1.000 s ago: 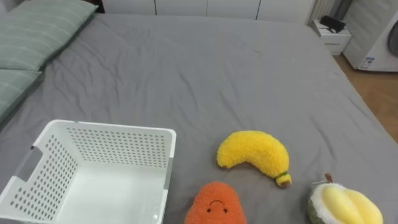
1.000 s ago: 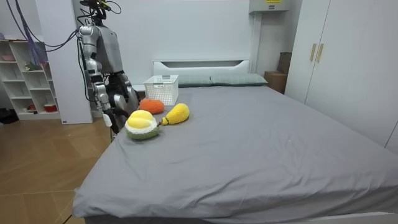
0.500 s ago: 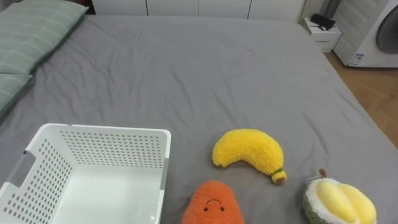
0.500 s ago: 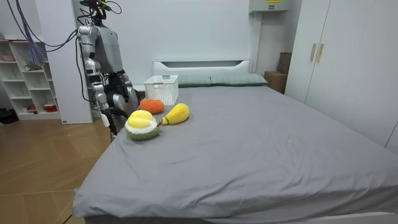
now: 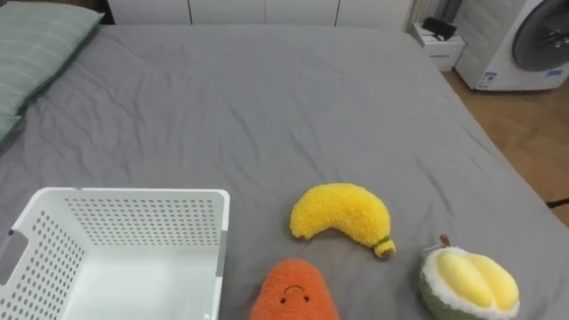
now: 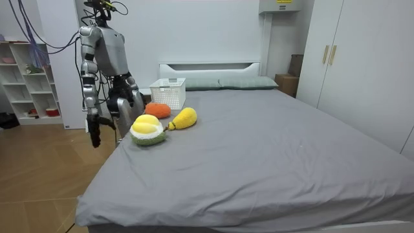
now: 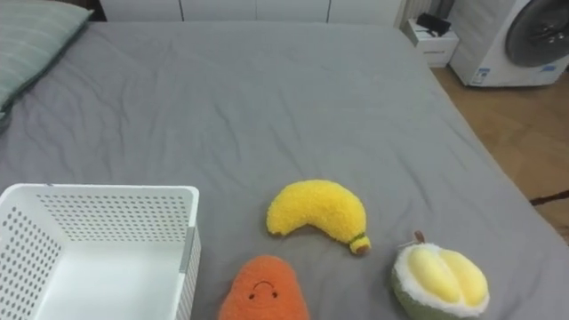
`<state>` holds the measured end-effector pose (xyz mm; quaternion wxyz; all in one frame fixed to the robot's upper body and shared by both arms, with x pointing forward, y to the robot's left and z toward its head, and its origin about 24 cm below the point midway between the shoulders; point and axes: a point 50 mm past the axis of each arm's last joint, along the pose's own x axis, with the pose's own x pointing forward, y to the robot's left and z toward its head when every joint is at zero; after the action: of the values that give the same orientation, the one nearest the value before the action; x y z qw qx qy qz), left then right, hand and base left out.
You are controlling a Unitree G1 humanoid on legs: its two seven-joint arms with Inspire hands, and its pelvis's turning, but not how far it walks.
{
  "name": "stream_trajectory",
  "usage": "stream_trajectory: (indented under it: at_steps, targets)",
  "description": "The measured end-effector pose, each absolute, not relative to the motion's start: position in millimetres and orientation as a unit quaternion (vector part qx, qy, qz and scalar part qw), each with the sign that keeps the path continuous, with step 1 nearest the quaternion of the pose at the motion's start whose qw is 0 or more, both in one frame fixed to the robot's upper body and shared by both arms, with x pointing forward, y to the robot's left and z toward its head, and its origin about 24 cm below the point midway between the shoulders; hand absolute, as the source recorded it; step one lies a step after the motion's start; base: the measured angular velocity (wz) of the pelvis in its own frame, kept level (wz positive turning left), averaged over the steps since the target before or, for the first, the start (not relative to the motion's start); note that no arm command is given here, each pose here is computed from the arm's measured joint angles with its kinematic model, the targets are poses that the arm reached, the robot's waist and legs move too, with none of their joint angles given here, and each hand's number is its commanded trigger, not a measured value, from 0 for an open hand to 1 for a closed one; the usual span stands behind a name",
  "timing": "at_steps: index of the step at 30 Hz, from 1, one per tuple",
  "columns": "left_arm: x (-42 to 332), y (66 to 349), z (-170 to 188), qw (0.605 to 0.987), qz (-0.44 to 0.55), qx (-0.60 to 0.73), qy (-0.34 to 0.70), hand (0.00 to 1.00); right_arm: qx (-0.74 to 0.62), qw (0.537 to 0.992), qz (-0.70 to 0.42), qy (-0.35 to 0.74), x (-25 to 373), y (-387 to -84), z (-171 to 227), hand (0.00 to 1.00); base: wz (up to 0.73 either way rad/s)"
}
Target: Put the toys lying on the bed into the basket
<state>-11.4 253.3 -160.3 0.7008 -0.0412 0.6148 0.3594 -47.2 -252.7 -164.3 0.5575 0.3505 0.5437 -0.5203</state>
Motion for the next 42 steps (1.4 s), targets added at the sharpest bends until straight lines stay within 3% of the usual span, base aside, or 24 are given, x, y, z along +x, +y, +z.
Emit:
stream_trajectory:
  at_steps: [2,5,9,13,16,21,26,32,37,42]
  targets:
    - [-10.0,255.4,-159.7,0.702,0.361,-0.039,0.612,0.0,0.327,0.562,-0.532,0.543,-42.8,-264.4,-160.9,0.0,-0.17]
    - [-8.2,261.8,-157.9,0.704,0.363,-0.031,0.61,0.0,0.264,0.61,-0.537,0.519,-13.7,-295.2,-149.2,0.0,-0.15]
    - [-8.6,267.2,-155.9,0.706,0.359,-0.017,0.61,0.0,0.14,0.73,-0.525,0.415,59.2,-336.6,-107.7,0.0,-0.08]
    - [-3.3,265.4,-156.5,0.714,0.341,-0.004,0.612,0.0,0.008,0.833,-0.481,0.275,130.6,-345.0,-46.9,0.0,0.0]
    - [0.2,264.1,-156.7,0.721,0.327,0.008,0.611,0.0,-0.106,0.871,-0.438,0.195,160.4,-334.7,-10.6,0.0,0.06]
    - [5.0,263.2,-157.0,0.727,0.315,0.015,0.609,0.0,-0.216,0.887,-0.388,0.127,188.7,-320.1,16.5,0.0,0.01]
    - [2.9,261.4,-157.6,0.728,0.307,0.015,0.613,0.0,-0.254,0.897,-0.333,0.138,191.7,-312.6,13.1,0.0,0.0]
    - [-1.2,261.0,-157.7,0.726,0.304,0.021,0.617,0.0,-0.272,0.907,-0.247,0.205,189.3,-302.9,-12.0,0.0,0.0]
    - [-3.0,261.6,-157.7,0.726,0.298,0.015,0.62,0.0,-0.269,0.889,-0.175,0.326,170.8,-299.3,-53.4,0.0,0.0]
    - [-4.3,265.0,-156.8,0.724,0.304,0.005,0.619,0.0,-0.253,0.89,-0.132,0.356,167.2,-296.2,-61.6,0.0,0.0]
